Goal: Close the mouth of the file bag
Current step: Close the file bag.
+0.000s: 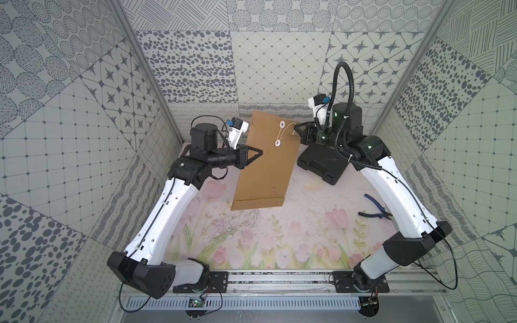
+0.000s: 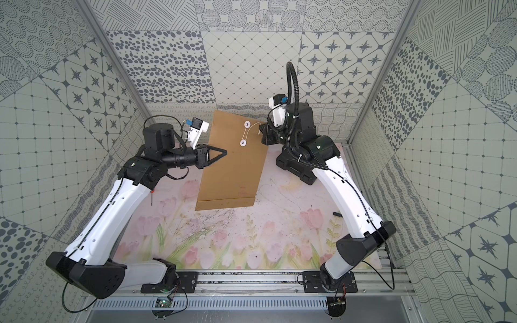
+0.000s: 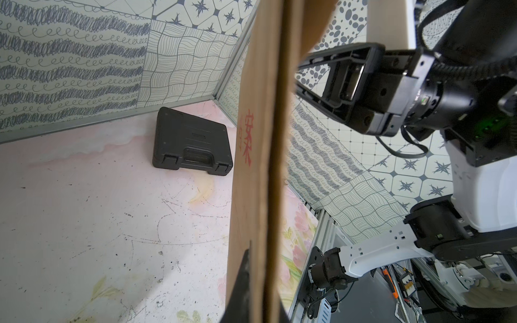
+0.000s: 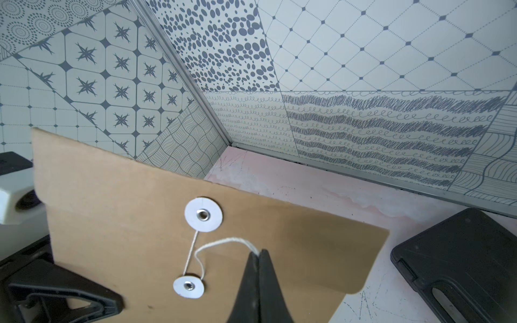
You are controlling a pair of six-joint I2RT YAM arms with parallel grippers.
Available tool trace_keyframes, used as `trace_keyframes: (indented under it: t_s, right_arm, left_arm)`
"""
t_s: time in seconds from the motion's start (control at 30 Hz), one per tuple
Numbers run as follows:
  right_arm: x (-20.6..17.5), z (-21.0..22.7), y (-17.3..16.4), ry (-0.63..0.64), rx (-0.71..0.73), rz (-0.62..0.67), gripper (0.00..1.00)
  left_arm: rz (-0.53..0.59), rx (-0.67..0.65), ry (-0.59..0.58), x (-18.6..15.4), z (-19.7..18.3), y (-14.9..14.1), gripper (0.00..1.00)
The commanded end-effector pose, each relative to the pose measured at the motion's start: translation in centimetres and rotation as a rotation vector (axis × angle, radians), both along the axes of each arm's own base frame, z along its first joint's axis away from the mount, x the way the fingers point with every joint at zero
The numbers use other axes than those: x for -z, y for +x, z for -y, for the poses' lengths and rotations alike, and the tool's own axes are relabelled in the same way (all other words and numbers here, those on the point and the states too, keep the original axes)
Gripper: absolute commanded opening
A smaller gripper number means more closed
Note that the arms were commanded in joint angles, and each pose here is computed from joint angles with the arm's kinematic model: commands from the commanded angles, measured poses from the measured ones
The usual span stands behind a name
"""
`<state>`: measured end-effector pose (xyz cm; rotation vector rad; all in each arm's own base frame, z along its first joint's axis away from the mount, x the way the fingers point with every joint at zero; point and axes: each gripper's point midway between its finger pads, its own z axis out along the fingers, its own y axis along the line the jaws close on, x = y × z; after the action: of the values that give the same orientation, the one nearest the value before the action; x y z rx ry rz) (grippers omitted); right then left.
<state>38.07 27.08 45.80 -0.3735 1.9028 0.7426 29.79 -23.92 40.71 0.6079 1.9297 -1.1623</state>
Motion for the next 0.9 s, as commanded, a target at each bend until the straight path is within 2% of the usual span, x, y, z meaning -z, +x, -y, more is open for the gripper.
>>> trace_keyframes:
  t_s: [0.0,0.37,0.67,0.87]
  right_arm:
    - [-0.3,-2.3,-0.3,-0.051,-0.048,0.022,0.00]
    - [-1.8,-9.4,-4.1,-0.091,-0.227,0.057,0.00]
    - [-0.4,-12.0,-7.9,-0.089,-0.354,0.007,0.00]
    - [1.4,-11.7,-9.5,-0.060,-0.379,-0.043,0.00]
  left_arm:
    - [0.024,0.022,-0.015,-0.3,0.6,-0.1,0.00]
    - [0.021,0.023,-0.014,0.1,0.8,-0.2,0.00]
    - [0.016,-0.013,-0.017,-0.1,0.2,0.6,0.00]
    - [0.047,-0.036,-0.038,-1.4,-0.6,1.3,0.00]
